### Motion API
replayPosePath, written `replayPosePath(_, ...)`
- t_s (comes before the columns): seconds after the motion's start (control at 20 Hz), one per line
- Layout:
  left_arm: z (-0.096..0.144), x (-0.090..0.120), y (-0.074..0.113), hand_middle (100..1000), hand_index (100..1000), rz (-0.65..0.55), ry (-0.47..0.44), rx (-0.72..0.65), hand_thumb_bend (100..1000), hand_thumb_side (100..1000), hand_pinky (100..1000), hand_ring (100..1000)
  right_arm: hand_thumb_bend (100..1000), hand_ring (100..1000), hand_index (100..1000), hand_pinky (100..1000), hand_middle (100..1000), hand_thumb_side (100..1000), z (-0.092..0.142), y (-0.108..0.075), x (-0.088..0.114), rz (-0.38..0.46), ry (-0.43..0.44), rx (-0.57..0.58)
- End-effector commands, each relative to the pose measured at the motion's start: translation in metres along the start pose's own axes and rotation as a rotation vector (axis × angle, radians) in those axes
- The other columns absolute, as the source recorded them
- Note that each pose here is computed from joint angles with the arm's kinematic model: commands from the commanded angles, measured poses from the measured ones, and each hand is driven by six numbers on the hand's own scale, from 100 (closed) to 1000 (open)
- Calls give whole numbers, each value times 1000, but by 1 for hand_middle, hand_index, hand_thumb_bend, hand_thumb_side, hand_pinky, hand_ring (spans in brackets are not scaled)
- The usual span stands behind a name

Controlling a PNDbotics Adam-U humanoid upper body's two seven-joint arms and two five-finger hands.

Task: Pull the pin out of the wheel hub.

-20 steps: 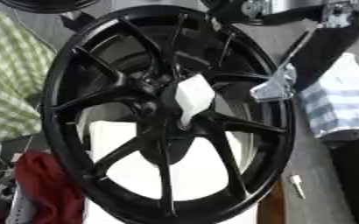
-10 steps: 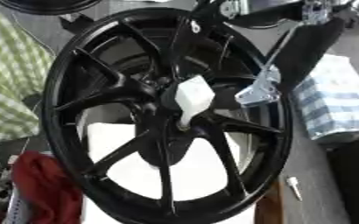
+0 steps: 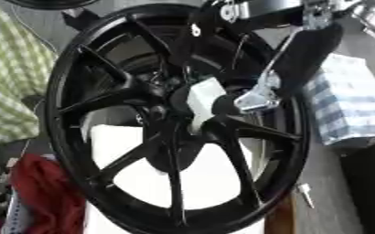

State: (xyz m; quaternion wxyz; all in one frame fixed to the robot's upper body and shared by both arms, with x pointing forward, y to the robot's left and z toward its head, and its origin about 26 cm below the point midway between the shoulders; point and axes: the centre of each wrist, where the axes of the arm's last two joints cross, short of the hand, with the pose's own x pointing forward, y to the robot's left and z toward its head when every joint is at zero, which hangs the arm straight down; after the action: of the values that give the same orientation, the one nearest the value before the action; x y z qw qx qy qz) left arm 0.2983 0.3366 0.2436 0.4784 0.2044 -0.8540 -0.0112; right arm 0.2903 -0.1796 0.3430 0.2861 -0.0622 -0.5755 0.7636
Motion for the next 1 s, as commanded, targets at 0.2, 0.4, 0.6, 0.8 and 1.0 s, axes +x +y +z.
replayPosePath(0.2, -6, 9, 5, 605, 742, -1, -31, 20, 227, 780, 846, 659, 357, 901, 888, 898, 828, 368, 9, -2, -1, 30, 45, -3)
replayPosePath(0.4, -6, 10, 4, 603, 741, 4, -36, 22, 227, 781, 846, 658, 377, 901, 889, 898, 829, 343, 9, -1, -7, 26, 63, -2)
replayPosePath(0.6, -6, 9, 4, 600, 739, 4, -31, 24, 224, 785, 846, 657, 399, 900, 887, 896, 827, 331, 8, 1, -15, 9, 87, -5)
replayPosePath(0.8, -6, 8, 5, 597, 738, 8, -27, 33, 224, 786, 845, 653, 412, 899, 884, 894, 822, 321, 8, 2, -18, 7, 94, -5)
replayPosePath(1.0, -6, 7, 5, 595, 737, 10, -23, 36, 221, 790, 845, 652, 423, 899, 881, 893, 817, 309, 7, 4, -22, 6, 105, -4)
